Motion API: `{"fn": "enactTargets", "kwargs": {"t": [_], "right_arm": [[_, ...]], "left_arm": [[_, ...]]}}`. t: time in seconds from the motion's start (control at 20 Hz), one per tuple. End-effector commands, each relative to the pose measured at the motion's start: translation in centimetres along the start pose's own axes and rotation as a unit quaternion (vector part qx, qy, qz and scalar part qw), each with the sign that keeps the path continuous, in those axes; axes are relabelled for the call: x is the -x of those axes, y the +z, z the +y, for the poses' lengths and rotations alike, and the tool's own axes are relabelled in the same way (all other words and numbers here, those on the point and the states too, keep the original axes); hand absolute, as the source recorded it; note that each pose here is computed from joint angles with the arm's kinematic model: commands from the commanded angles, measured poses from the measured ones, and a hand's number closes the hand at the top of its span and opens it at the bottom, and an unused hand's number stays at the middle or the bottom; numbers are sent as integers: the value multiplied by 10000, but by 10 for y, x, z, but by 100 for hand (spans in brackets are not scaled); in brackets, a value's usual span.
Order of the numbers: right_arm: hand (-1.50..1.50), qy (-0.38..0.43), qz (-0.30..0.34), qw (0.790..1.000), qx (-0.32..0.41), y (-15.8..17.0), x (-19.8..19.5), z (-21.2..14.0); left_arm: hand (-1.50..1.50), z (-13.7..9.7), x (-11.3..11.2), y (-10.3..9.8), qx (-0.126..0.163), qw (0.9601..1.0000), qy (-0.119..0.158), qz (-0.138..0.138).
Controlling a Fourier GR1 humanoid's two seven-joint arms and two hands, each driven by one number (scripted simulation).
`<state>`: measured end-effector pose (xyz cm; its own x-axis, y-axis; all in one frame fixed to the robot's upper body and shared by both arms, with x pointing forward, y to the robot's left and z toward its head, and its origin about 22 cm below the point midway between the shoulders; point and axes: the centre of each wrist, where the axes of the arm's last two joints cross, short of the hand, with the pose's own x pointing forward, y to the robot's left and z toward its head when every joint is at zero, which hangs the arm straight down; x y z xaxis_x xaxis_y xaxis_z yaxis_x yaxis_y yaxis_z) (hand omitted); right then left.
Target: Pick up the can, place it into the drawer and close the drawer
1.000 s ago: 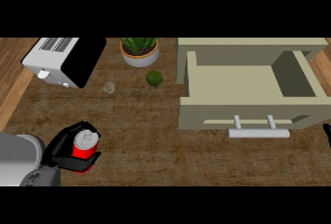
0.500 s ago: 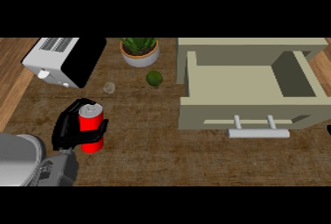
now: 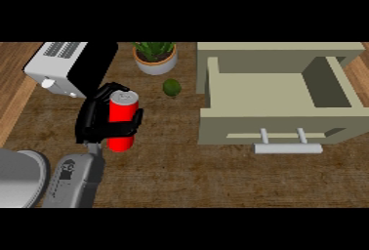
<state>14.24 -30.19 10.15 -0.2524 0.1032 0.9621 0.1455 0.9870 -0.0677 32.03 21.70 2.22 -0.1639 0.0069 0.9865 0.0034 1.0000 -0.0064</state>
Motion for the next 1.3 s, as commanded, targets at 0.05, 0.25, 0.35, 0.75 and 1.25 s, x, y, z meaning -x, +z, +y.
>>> {"fn": "enactTargets", "kwargs": {"t": [0.05, 0.25, 0.35, 0.75, 1.25], "right_arm": [[-150, -42, 3, 10000, 31, -6, 22, 4], [-150, 74, 0, 10000, -5, 9, 12, 3], [-150, -22, -44, 10000, 45, -16, -5, 6], [-150, 25, -19, 10000, -33, 8, 2, -10], [-150, -36, -56, 10000, -18, 4, 1, 3]], "left_arm": [[150, -45, -49, -11, 218, 9996, -119, -168], [150, -64, -61, -27, 353, 9993, -77, -127], [150, -86, -79, -19, 447, 9987, -124, -194], [150, -149, -143, -69, 572, 9964, -348, -518], [150, -200, -199, -101, 696, 9961, -404, -360]]}}
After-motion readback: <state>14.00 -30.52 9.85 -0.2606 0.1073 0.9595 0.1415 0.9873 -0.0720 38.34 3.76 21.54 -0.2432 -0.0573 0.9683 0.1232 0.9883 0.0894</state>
